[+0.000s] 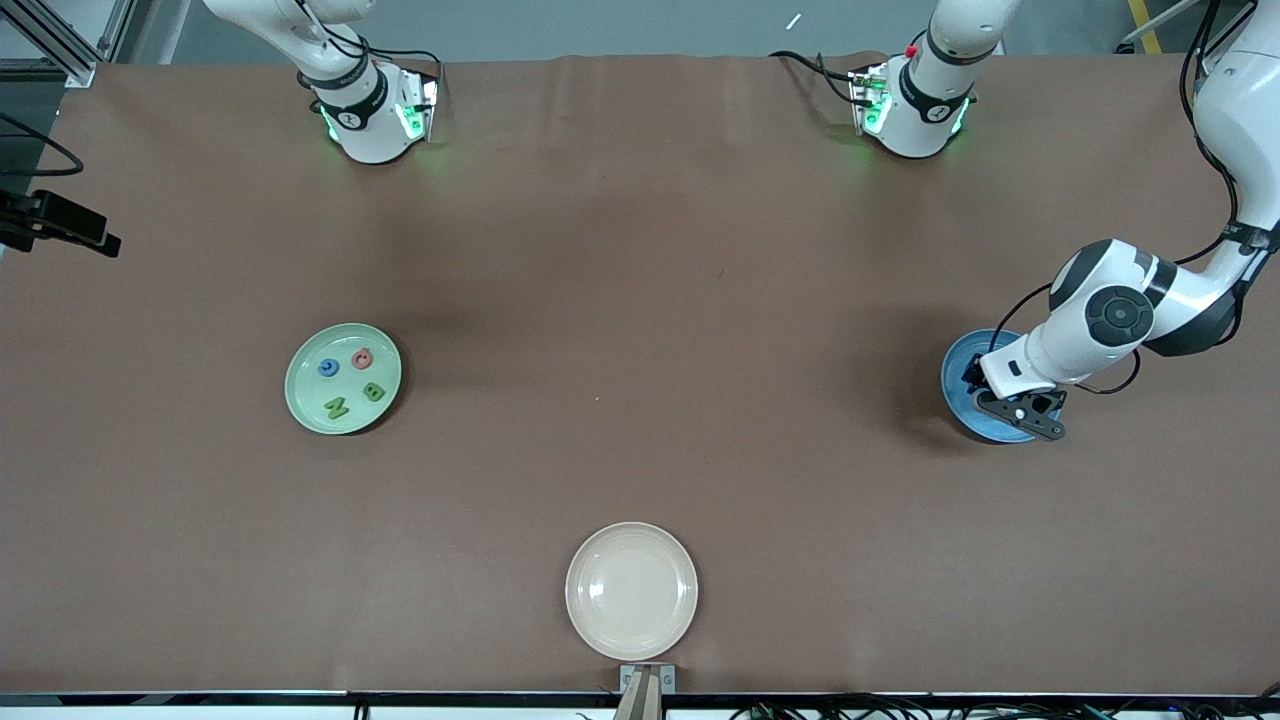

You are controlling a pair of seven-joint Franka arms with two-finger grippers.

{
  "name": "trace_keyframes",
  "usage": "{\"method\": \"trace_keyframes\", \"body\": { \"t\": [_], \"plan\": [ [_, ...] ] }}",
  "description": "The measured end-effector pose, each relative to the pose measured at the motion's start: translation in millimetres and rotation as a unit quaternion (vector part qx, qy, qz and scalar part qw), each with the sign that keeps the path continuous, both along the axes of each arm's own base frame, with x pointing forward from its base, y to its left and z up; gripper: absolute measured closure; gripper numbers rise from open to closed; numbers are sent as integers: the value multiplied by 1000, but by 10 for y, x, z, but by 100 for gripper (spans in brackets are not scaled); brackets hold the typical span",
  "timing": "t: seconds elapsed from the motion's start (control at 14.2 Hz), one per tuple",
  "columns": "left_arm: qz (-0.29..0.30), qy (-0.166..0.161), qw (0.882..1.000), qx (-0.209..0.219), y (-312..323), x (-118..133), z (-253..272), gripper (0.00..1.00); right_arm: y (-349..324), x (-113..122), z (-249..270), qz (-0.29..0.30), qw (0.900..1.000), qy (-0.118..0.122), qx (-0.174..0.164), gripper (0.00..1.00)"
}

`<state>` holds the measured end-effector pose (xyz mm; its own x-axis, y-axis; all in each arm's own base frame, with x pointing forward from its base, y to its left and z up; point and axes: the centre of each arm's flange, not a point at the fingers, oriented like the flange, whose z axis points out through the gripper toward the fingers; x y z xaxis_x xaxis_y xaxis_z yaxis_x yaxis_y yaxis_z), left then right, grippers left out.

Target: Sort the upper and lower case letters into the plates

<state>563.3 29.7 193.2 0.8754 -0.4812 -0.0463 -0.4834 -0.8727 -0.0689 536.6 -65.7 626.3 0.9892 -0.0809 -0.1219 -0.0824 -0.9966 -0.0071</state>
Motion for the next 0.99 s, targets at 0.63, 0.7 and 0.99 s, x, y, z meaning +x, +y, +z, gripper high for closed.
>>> {"method": "trace_keyframes", "body": {
  "t": [0.63, 0.7, 0.99],
  "plan": [
    [53, -19, 998, -39, 90, 100, 638, 0, 1, -47, -26, 0, 1000, -5, 1, 0],
    [59, -19, 997, -39, 143, 92, 698, 0, 1, -54, -23, 0, 1000, -5, 1, 0],
    [85, 1, 995, -50, 174, 56, 738, 0, -3, -68, -69, 0, 1000, -11, 1, 0]
  ]
}}
